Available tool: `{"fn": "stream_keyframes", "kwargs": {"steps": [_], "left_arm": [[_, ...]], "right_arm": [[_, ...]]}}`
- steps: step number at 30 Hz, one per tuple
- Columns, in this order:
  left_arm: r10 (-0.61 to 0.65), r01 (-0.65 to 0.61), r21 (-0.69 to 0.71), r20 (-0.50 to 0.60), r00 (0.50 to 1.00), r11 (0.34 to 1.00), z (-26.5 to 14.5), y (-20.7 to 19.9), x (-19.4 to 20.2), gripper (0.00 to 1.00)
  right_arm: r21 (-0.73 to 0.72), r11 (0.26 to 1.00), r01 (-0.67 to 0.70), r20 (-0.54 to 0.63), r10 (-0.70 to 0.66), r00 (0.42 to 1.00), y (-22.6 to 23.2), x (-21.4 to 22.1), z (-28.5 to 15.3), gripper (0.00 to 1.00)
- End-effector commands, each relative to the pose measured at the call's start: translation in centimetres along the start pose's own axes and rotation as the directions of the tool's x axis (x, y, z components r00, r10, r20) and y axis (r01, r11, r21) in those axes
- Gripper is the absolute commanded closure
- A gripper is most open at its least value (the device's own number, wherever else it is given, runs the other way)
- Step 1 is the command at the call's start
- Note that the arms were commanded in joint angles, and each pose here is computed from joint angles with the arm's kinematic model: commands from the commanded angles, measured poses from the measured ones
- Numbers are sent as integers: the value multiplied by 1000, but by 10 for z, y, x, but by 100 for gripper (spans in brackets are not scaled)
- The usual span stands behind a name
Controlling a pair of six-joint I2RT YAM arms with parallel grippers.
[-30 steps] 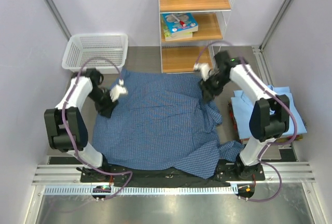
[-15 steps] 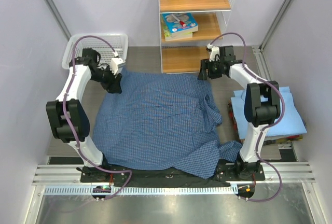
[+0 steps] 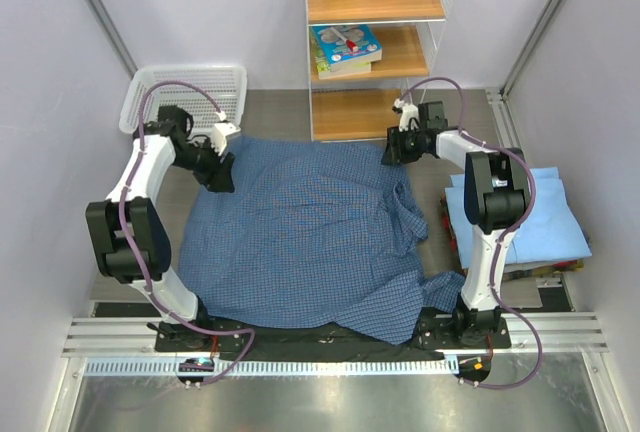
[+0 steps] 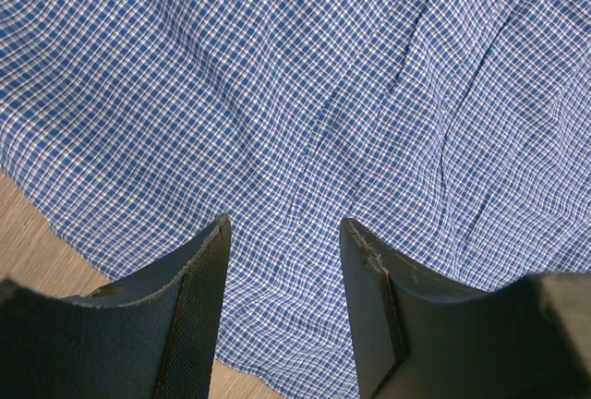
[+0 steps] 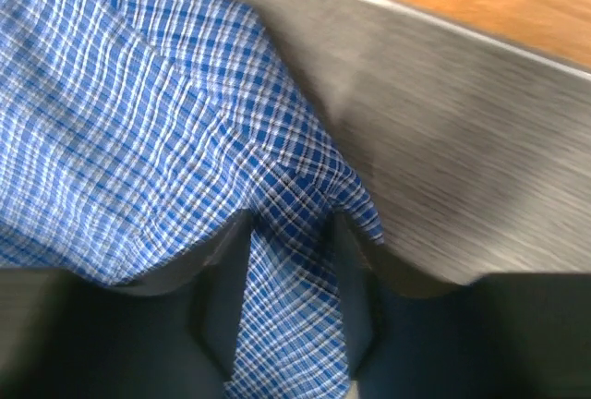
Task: Fold and stack the long sleeve shirts
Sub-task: Flatten the shirt out
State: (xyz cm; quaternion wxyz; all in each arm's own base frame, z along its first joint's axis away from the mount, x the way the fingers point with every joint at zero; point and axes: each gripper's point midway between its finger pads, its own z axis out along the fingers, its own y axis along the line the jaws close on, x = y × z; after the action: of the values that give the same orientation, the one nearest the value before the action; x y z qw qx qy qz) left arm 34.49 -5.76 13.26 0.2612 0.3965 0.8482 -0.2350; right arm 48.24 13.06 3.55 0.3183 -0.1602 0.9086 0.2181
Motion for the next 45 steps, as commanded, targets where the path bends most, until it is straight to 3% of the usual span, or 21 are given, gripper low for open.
{"fn": "stream_keyframes", "kwargs": {"steps": [1,2,6,9,12,24,25,28,29,31,35,39,42,43,45], "left_arm": [[7,-5,-43,46,999,999,-15,6,-13,48],[0,3,-43,53,999,999,-17,7,-14,48],[-1,2,-26,65,998,1000,-22,-1,-17,48],[9,-7,-27,71,997,1000,-21,-3,-14,48],[8,-6,-27,66,998,1000,-19,-2,-13,48],[-25,27,-35,55,998,999,-19,9,-4,48],[-24,26,-36,55,998,999,-20,8,-5,48],[-15,18,-48,64,998,999,-25,6,-7,48],[-15,19,-53,68,998,998,-27,6,-7,48],[-14,19,-64,74,997,998,-32,5,-7,48],[-19,25,-73,92,996,997,-37,1,-7,48],[-17,26,-79,107,994,997,-41,-5,-8,48],[-11,22,-88,121,993,996,-45,-9,-10,48],[-6,18,-94,125,992,995,-47,-11,-11,48],[-6,19,-98,124,992,995,-48,-13,-8,48]], "right_arm": [[-98,992,82,21,-80,997,22,-14,-5,69],[-96,992,87,14,-86,996,22,-13,-7,70],[-23,990,141,20,-141,990,10,-15,-21,52],[41,991,126,69,-129,989,-8,-31,-26,50],[77,995,70,94,-77,993,-24,-40,-20,35],[-26,999,42,4,-41,999,-9,-13,7,31],[-28,999,45,-7,-45,999,-9,-8,8,33],[-67,997,43,-69,-48,996,-2,7,10,63],[-86,995,50,-61,-55,997,4,4,4,81],[-136,989,57,-37,-62,997,18,-3,-9,96],[-173,976,136,93,-121,988,58,-51,-53,99],[-216,924,315,197,-275,941,135,-85,-110,99],[-268,831,488,170,-458,873,207,-52,-127,99],[-325,772,547,148,-529,835,248,-26,-125,99],[-403,696,595,62,-628,776,276,34,-125,99]]}}
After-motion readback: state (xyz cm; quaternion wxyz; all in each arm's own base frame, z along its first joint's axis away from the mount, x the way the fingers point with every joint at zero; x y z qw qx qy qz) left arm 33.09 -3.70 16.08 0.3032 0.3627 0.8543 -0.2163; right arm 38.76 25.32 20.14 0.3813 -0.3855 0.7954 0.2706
